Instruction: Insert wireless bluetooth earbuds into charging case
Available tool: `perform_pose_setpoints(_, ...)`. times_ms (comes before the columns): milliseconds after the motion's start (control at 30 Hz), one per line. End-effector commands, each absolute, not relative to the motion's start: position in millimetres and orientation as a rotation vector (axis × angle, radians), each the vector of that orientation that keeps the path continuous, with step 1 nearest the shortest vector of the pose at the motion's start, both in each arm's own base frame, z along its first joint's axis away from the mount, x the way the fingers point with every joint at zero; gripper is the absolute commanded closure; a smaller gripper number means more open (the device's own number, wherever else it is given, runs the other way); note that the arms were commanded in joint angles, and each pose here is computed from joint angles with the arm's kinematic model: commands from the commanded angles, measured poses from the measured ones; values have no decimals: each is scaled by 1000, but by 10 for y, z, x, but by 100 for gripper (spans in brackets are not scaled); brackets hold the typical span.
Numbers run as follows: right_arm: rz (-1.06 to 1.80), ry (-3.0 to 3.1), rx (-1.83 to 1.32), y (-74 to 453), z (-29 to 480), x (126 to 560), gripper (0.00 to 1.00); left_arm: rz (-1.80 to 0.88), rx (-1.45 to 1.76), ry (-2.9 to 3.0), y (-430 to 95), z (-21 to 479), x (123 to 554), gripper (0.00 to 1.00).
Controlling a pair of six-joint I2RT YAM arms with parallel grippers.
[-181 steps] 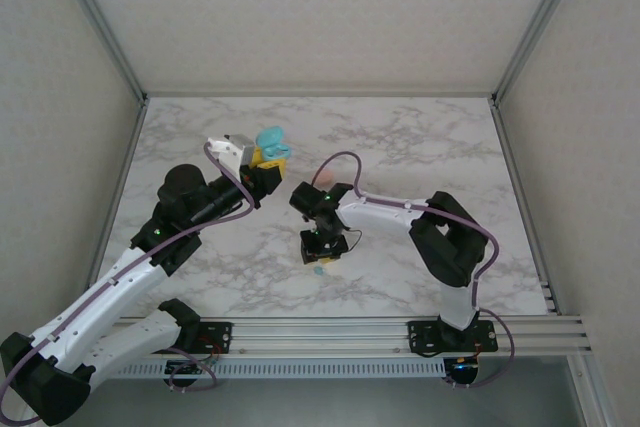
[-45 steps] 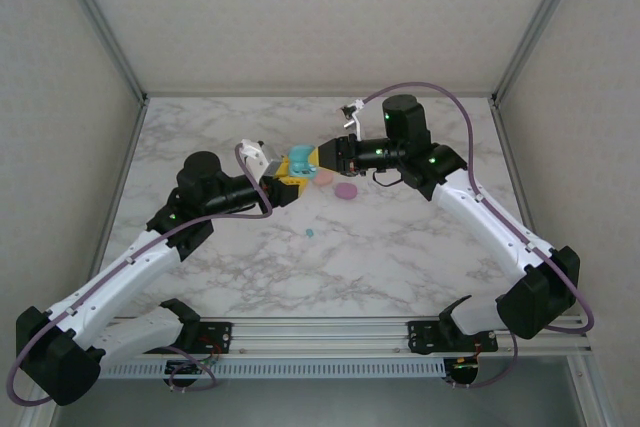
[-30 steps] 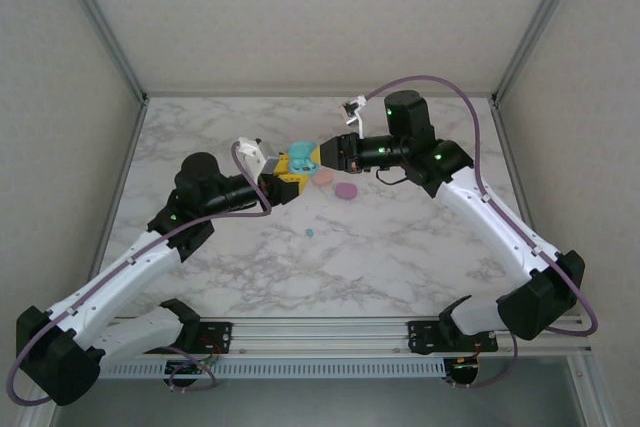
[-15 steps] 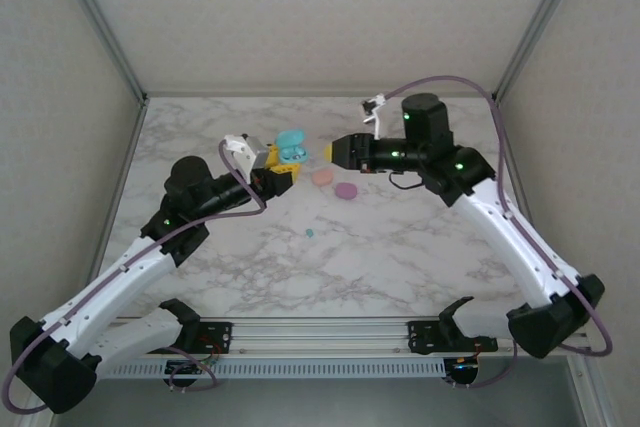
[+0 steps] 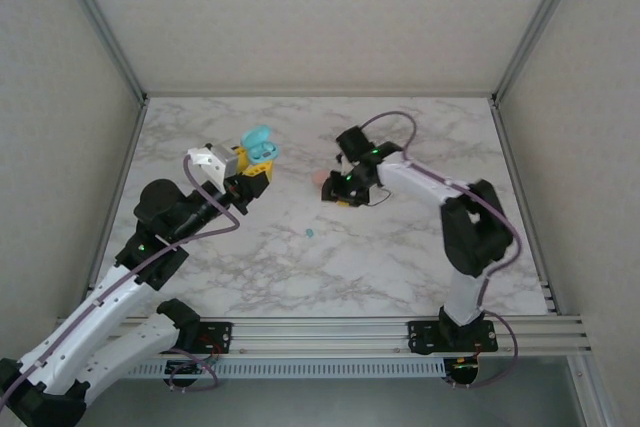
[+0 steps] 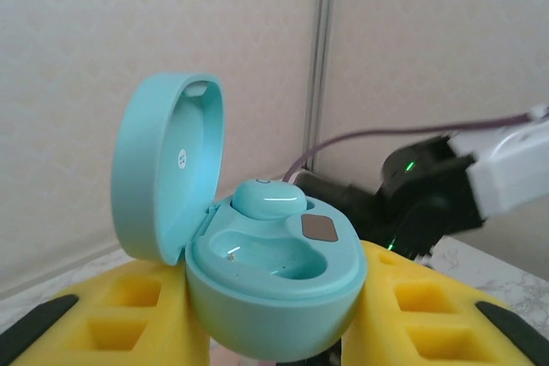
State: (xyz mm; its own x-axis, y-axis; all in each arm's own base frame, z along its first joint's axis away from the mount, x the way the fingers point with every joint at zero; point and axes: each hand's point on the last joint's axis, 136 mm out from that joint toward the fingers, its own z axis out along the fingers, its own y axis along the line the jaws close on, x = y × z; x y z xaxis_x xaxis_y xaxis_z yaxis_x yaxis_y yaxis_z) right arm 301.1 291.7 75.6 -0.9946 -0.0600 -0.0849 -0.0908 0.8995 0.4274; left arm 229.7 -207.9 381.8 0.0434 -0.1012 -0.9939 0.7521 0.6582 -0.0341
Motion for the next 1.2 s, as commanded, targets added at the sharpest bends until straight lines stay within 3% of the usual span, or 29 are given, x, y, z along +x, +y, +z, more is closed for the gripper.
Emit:
perform_pose_setpoints(0,673,2999,-187,3119,728,2967,60,-674,577,1387,-1990,3858,2290,72)
perform_pose_setpoints(367,743,3098,-210,3397,363,2732,60,-674,589,1403,-2024,3812,2320,71)
perform_pose_setpoints(1167,714,3158,-296,3593,176,2548,67,-689,585,1411,-2040,3808,2328,71)
